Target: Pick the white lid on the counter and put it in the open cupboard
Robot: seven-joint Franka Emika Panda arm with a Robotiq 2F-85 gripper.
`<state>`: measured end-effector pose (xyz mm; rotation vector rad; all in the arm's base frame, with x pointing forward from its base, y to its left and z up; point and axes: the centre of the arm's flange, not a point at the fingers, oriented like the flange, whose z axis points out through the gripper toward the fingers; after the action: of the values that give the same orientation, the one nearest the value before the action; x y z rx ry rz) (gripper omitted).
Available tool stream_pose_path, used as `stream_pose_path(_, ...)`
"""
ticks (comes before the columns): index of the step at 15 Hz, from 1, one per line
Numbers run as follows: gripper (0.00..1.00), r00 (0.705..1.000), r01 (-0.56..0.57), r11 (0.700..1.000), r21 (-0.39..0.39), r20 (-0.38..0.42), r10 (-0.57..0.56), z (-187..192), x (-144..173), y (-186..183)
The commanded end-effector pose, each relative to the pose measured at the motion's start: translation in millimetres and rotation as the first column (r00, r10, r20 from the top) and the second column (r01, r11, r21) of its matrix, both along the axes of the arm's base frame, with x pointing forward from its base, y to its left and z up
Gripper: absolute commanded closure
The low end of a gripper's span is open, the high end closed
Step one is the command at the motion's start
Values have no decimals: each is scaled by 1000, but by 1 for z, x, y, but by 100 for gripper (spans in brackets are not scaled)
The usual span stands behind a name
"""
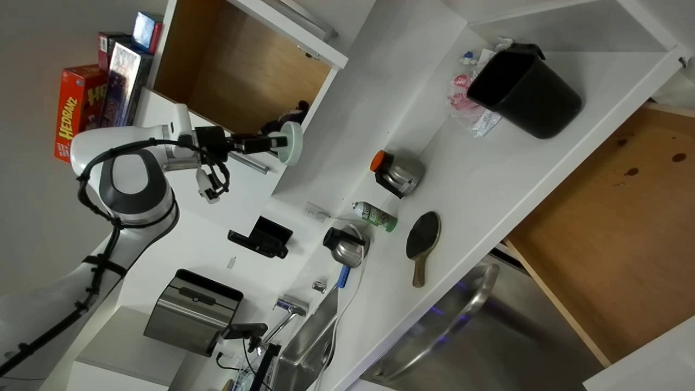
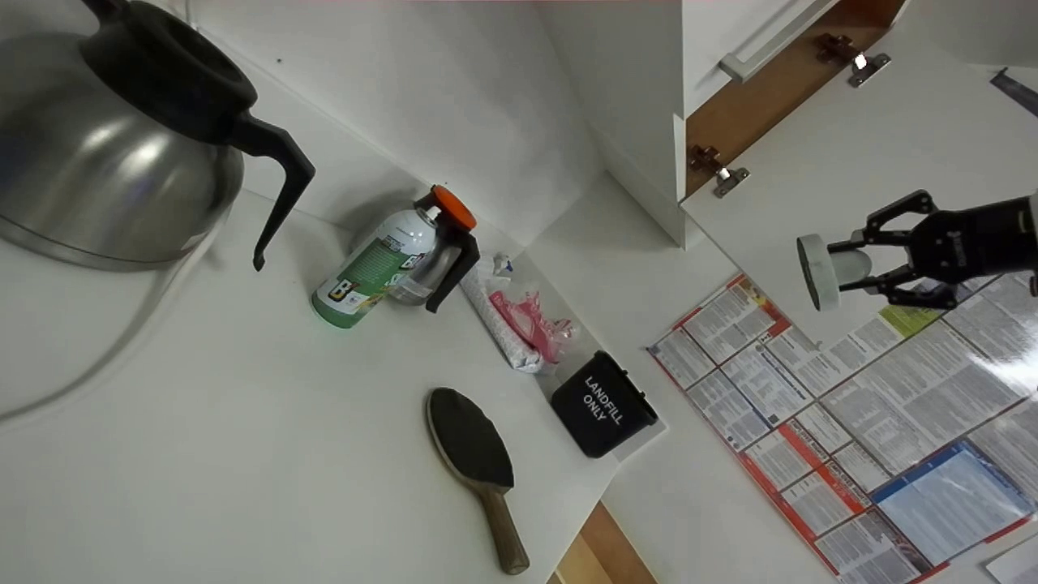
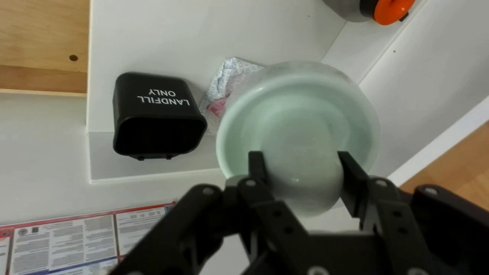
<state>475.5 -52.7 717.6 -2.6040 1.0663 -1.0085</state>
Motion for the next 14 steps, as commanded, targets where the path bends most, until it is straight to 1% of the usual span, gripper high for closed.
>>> stream_pose_path(1, 76, 995, -27, 1000, -10, 99, 28, 39, 16, 7)
stream_pose_path(4, 76, 988, -54, 998, -13, 144, 55, 64, 26, 17)
stream_pose_path(8, 76, 978, -108, 994, -19, 179, 110, 87, 51, 41)
stream_pose_path(11, 76, 971, -139, 990, -32, 192, 142, 93, 74, 64)
stream_pose_path(14, 76, 965, -165, 985, -49, 198, 172, 91, 96, 87)
